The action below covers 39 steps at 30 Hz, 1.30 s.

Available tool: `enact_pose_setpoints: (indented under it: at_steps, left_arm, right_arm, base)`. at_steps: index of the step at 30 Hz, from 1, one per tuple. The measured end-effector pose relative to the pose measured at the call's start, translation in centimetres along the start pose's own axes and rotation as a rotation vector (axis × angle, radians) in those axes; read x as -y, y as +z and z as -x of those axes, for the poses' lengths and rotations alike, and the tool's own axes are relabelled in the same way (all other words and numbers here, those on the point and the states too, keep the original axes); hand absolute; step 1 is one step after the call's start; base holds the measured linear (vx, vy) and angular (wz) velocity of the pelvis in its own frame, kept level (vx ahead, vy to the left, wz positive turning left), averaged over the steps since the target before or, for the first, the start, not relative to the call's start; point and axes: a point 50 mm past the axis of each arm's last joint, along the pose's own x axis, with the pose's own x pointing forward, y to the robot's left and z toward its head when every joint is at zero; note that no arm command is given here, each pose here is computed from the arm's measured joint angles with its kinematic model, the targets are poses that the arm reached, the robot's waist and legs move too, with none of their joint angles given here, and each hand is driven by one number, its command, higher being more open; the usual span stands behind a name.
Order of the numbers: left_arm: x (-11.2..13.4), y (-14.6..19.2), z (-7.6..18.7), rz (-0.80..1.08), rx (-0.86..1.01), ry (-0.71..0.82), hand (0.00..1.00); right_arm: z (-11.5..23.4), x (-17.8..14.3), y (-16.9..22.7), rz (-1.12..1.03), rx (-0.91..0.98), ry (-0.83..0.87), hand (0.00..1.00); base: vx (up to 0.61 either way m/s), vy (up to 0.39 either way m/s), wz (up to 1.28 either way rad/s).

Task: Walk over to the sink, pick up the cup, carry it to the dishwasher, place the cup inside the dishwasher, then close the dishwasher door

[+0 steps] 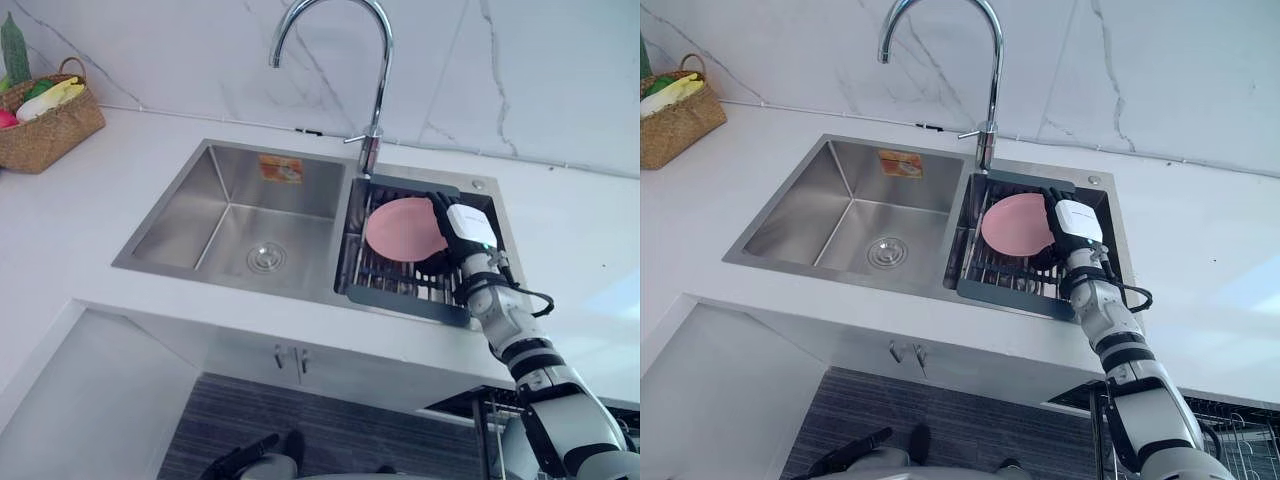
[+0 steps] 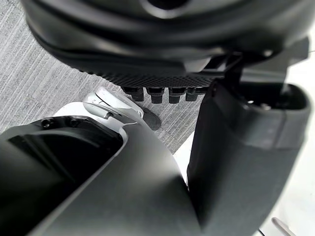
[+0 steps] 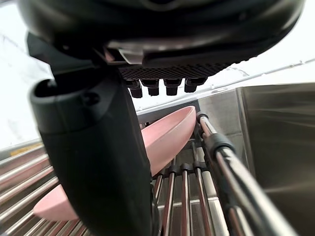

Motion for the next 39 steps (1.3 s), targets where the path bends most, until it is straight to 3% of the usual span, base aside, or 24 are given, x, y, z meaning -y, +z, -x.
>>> enact_pose_setpoints:
  at_steps: [4, 5, 23, 35, 39]
  left_arm:
    - [0.1, 0.1, 0.0, -0.015, 0.001, -0.008, 1.00]
    - [0.1, 0.1, 0.0, -0.016, 0.001, -0.013, 1.00]
    - [0.5, 0.4, -0.1, -0.048, 0.020, -0.030, 1.00]
    - [0.5, 0.4, -0.1, -0.050, 0.020, -0.031, 1.00]
    - [0.5, 0.4, -0.1, -0.051, 0.020, -0.032, 1.00]
  right_arm:
    - [0.2, -0.3, 0.5, 0.012, 0.063, -0.025, 1.00]
    - [0.2, -0.4, 0.8, 0.025, 0.093, -0.028, 0.00]
    - [0.0, -0.6, 3.0, 0.198, 0.251, -0.102, 0.00]
    - [-0.1, -0.6, 2.3, 0.203, 0.185, -0.094, 0.00]
    - [-0.3, 0.4, 2.5, 0.119, 0.172, -0.174, 0.00]
  base:
    - [-0.02, 0.001, 0.05]
    - [0.00, 0.000, 0.00]
    - [0.01, 0.002, 0.02]
    - [0.00, 0.000, 0.00]
    - [0.00, 0.002, -0.09]
